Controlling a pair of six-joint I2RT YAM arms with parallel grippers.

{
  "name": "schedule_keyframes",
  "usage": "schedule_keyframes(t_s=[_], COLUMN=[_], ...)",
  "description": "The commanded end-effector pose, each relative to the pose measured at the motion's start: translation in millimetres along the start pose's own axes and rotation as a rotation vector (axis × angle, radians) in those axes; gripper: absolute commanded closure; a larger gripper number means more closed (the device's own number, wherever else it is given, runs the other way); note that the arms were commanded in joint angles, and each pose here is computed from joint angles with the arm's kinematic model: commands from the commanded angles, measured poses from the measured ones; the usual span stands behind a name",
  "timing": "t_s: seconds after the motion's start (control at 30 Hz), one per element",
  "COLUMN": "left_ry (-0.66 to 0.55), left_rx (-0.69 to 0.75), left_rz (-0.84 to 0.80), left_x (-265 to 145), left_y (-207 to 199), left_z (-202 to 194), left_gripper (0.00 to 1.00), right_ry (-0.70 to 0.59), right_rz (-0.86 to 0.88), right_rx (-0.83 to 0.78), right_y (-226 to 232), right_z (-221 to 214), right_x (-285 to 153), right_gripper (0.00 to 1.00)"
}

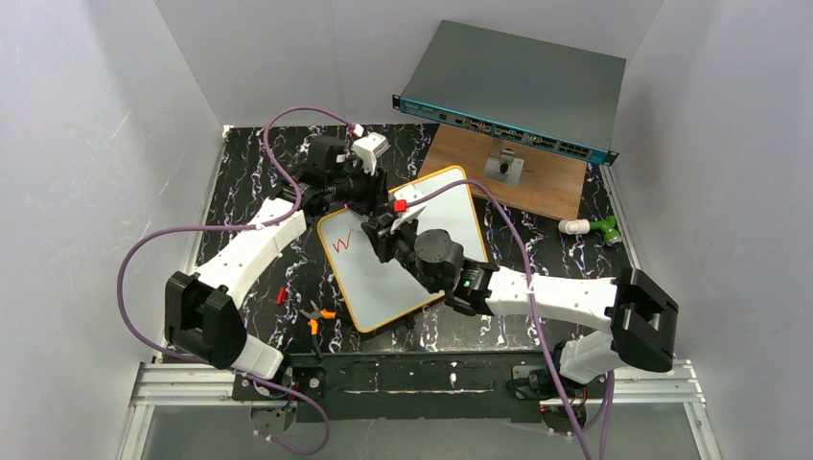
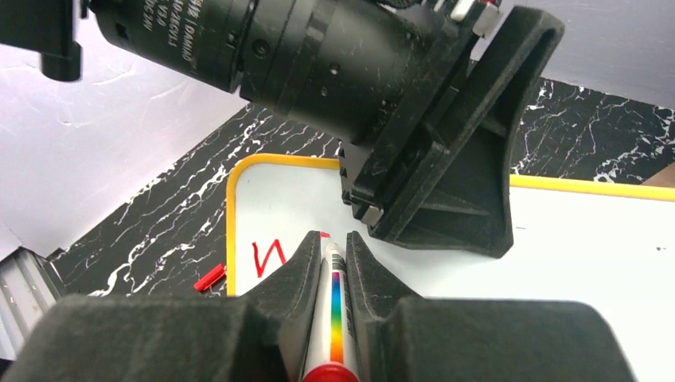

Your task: Write a sentence on the whiteboard

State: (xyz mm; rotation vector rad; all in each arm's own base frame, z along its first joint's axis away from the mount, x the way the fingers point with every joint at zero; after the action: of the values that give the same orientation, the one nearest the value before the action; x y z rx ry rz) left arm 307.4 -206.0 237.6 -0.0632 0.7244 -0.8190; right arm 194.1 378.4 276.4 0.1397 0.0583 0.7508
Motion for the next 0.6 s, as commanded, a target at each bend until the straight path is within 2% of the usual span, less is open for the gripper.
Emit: schedule_keyframes(t_s=[0.0,0.57], left_ry=[-0.084,-0.089], left_rx=[0.064,0.068], left_rz=[0.024,0.018], left_x=[-23,-24], left_y=[-8,-10], left_z=[19,20], left_gripper=[1.00,1.00], right_ry=[-0.015,0.022], right_rz=[-0.028,-0.018], right_rx=[0.026,0.010], right_y=[-3,5], right_z=[0,-16], right_x=[-4,8], right_gripper=[0.99,0.99])
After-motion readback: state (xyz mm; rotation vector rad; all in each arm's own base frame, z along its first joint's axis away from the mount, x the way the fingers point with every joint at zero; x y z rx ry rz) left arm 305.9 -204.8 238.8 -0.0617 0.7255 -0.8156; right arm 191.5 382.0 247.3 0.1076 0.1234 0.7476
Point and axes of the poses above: each gripper's point midway between its finger pads, its own x axis out along the fingers, its own y axis along the line the jaws close on, z = x × y, the point moved 5 cm from there along -x, back along the fingers, and after that the axes turned 2 degrees about -x, right-handed, at the moved point
